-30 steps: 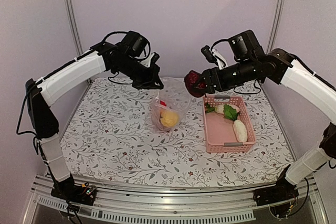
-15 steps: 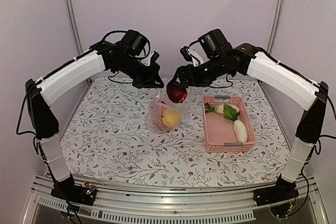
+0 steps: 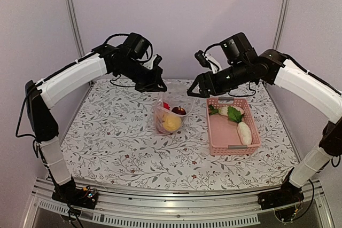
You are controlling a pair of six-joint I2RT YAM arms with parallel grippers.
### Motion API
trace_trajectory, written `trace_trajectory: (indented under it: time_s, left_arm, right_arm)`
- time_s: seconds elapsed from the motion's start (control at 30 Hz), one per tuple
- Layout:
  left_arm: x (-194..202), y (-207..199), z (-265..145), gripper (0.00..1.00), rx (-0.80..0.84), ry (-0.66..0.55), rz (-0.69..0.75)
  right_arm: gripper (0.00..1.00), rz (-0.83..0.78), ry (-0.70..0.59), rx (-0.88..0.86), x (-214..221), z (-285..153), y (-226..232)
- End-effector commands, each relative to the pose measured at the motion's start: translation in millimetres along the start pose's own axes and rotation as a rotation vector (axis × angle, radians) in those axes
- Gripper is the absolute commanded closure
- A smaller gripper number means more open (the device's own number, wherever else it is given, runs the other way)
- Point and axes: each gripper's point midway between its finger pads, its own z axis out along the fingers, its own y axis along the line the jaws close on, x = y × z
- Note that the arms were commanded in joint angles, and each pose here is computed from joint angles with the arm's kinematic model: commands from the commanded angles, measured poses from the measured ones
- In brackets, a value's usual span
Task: Place the food in the zip-top bag and seal the zipper
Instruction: Adjust the zipper food storage bag at the center of the board.
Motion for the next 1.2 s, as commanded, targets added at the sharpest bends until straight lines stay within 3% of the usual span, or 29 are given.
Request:
trace_trajectory:
  time_s: [0.0,0.23,0.43,0.5,0.6,0.63,0.87,1.03,1.17]
  left_arm:
    - [-3,-7,-10,1.0,0.031,-0.012,0.017]
    - [3,-8,-6,1.0,0.045,0.013,0.015]
    - [5,-11,-5,1.0,0.056,0.024,0.02]
    - [7,-11,-4,1.0,0.058,0.031,0.023]
    - [6,-9,-7,1.0,0.031,0.036,0.03]
    - [4,-7,-10,1.0,0.008,0.03,0.038]
    - [-13,1,-41,1.0,-0.162,-0.021,0.069]
    - [7,40,-16,1.0,-0.245,0.071,0.031]
    - [-2,22,-19,1.0,-0.195,0.031,0.054]
  right_arm:
    - [0.38,0.038,0.055,0.077,18,12,-18]
    - [0.42,0.264,0.102,0.164,37,31,-39]
    - [0.52,0.3,0.133,0.153,32,56,-41]
    - [0.65,0.301,0.145,0.156,30,64,-42]
    - [0.97,0.308,0.173,0.179,23,73,-45]
    - [1.0,0.305,0.164,0.183,17,71,-43]
    - [1.0,0.279,0.014,0.138,-45,28,-15]
    - [1.0,0.278,0.079,0.147,-24,44,-27]
    - [1.0,0.28,0.146,0.145,-9,59,-32]
